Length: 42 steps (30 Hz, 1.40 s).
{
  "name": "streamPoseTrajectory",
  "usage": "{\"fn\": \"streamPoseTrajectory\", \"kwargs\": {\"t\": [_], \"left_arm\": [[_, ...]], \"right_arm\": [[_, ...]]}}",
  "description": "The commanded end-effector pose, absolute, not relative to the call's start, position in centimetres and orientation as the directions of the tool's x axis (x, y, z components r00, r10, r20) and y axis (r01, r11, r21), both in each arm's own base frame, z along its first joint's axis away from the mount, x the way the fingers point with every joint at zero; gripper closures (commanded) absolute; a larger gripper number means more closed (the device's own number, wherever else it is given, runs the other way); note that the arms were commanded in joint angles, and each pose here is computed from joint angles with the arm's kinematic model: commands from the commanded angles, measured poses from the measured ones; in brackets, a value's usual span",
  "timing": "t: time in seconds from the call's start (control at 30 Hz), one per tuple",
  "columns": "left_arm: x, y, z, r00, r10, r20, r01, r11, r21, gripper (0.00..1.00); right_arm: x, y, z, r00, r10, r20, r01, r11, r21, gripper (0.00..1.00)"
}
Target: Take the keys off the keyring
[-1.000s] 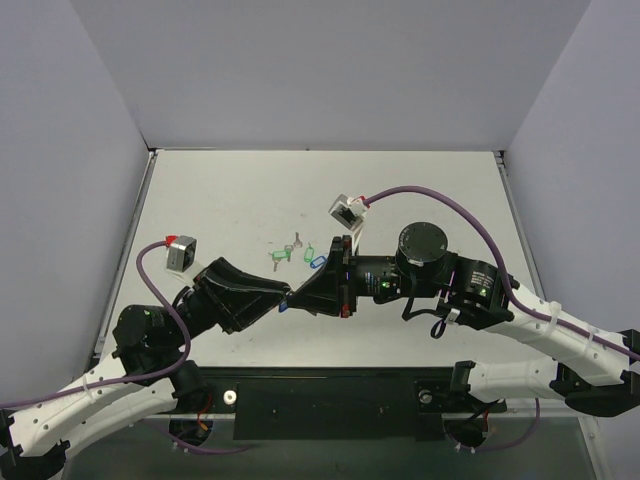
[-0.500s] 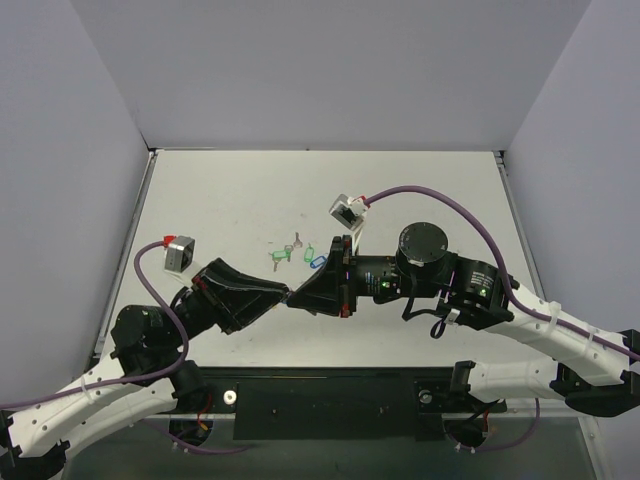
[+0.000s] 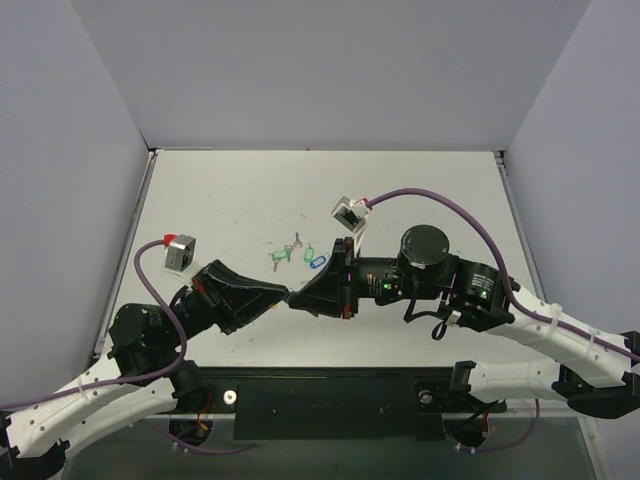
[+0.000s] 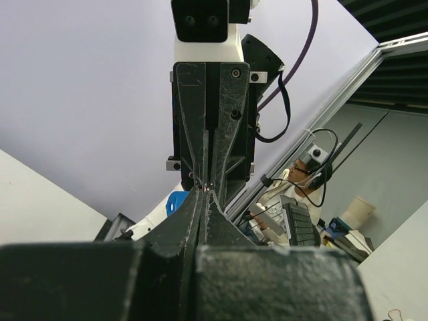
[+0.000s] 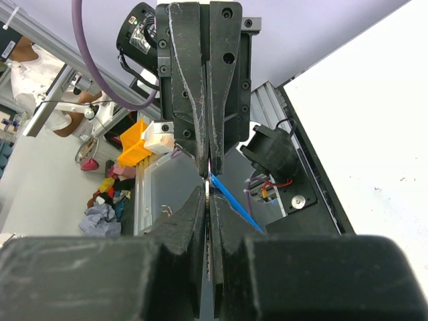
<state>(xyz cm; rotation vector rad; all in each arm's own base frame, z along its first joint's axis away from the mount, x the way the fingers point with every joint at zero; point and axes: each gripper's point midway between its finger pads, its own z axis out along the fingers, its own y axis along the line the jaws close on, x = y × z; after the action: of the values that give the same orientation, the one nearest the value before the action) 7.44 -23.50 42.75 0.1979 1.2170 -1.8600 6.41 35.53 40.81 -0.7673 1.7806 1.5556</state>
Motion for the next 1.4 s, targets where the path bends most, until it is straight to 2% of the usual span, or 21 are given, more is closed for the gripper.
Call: {"fn": "streamPoseTrajectory", "kwargs": {"t": [0.0, 0.13, 0.4, 0.7, 1.37], "left_arm": [[6.8, -23.0, 44.3, -0.571, -0.561, -0.600, 0.767, -0.105, -0.633, 1.00], [6.1, -23.7, 44.1, -0.564, -0.461, -0.685, 0.786, -0.047, -0.616, 1.00], [4.5, -24.0, 43.1, -0.551, -0.287, -0.784, 0.818, 0.002, -0.576, 1.00], [3.1, -24.0, 42.2, -0.532, -0.106, -0.840, 0.843, 0.028, -0.537, 1.00], [3.2, -24.1, 42.4, -0.527, -0.103, -0.844, 0.847, 0.027, -0.532, 1.00]], "right_arm": [[5.8, 34.8, 42.3, -0.607, 0.014, -0.795, -0.792, 0.083, 0.605, 1.00], [5.8, 34.3, 41.9, -0.604, 0.004, -0.797, -0.793, 0.096, 0.602, 1.00], [5.5, 33.9, 41.2, -0.601, -0.049, -0.798, -0.797, 0.116, 0.593, 1.00], [4.9, 33.8, 40.8, -0.607, -0.102, -0.788, -0.794, 0.114, 0.597, 1.00], [4.9, 34.9, 41.0, -0.619, -0.111, -0.778, -0.785, 0.105, 0.610, 1.00]]}}
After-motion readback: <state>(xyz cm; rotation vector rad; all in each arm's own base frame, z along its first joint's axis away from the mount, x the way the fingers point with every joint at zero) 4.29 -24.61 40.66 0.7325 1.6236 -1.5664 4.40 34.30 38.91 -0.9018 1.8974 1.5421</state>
